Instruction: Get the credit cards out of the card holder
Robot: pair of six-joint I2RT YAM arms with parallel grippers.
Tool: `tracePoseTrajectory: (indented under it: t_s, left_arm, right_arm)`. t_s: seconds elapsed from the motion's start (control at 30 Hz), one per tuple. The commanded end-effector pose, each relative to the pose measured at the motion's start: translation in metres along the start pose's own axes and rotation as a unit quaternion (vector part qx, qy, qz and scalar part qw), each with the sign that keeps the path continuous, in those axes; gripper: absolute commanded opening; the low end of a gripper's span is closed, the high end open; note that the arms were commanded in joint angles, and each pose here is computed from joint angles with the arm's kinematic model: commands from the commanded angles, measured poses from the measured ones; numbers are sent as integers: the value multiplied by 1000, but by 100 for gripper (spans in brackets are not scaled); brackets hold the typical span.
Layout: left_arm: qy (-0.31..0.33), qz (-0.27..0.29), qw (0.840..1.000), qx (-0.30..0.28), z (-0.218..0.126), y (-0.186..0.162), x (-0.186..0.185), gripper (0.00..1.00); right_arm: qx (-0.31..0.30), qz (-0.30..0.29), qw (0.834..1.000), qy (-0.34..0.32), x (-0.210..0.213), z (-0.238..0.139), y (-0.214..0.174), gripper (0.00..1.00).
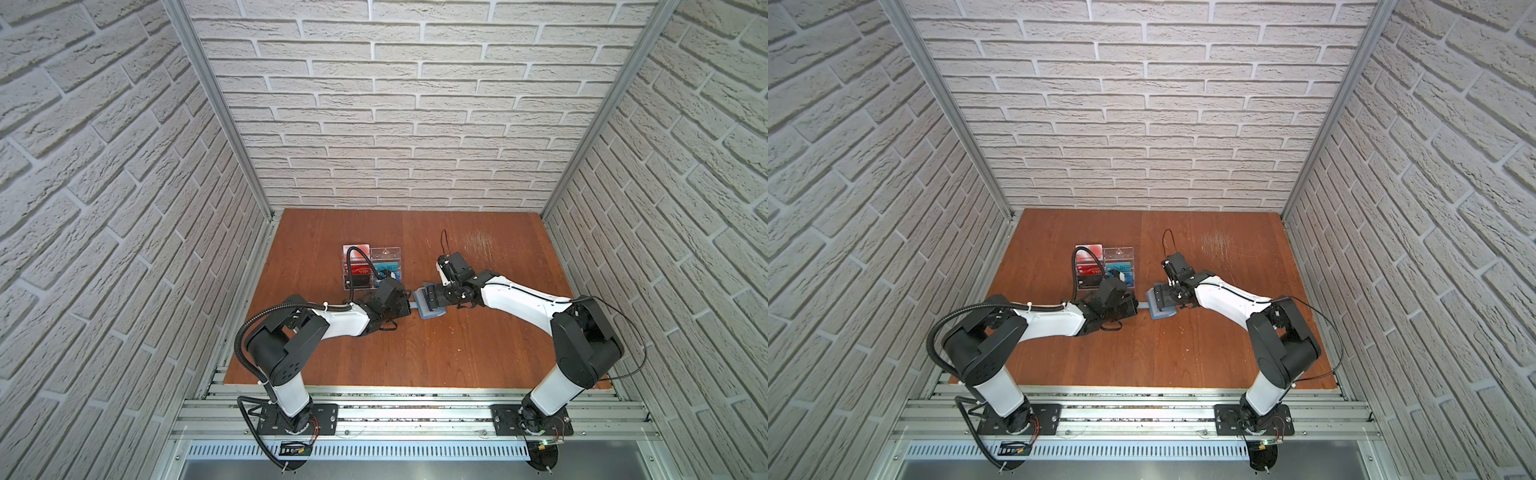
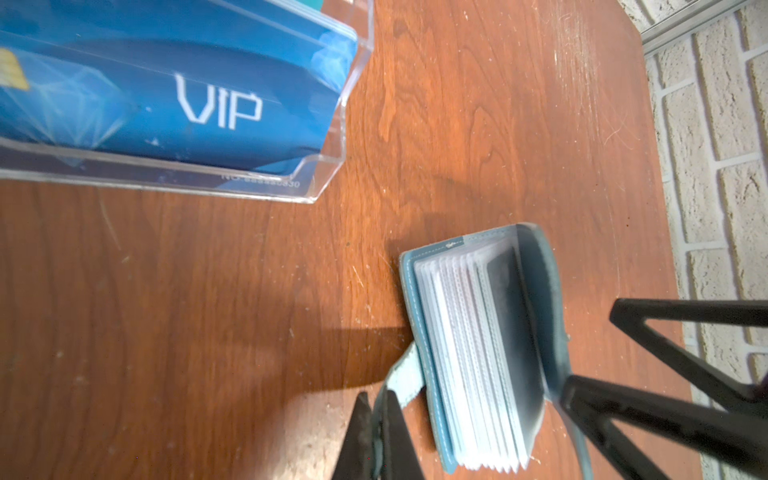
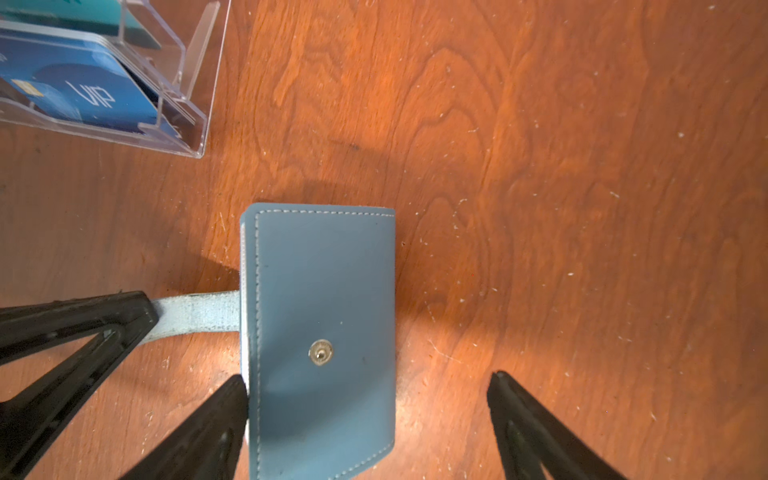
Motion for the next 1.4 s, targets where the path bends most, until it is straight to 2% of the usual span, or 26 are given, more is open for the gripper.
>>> tracePoseTrajectory:
  t_s: [0.0,0.6,0.87,1.07,1.2,1.37]
  left_arm:
    - [-1,-3,1000,-14,-3,6,2,0]
    - [2,-7,1000,-13,-3,4,8,0]
    - [2,-6,1000,-13,-3,4,9,0]
    - [4,-8,1000,-12,-4,3,12,0]
    - [5,-9,1000,-15,-6,5,13,0]
    - [7,-9,1000,-14,-8,6,16,0]
  right_arm:
    - [-20,15,1000,-4,-8,-9,4,90]
    - [-28,45,999,-13,-27,-14,5,87]
    - [-36,67,997,-26,-40,-18,4,82]
    - [-14,76,996,-46,-48,-7,1,78]
    - [0,82,995,-65,-55,5,-1,72]
    - [21,89,993,-79,-60,19,-3,60]
Point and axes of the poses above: each gripper's point midway between its finger pads, its own z axis out along the fingers, its own x axis along the line the jaws close on, y = z × x, the point moved 6 cm from there along -z, back along the fingers, and after that the axes turned 1 degree about -z, right-handed, at the moved point
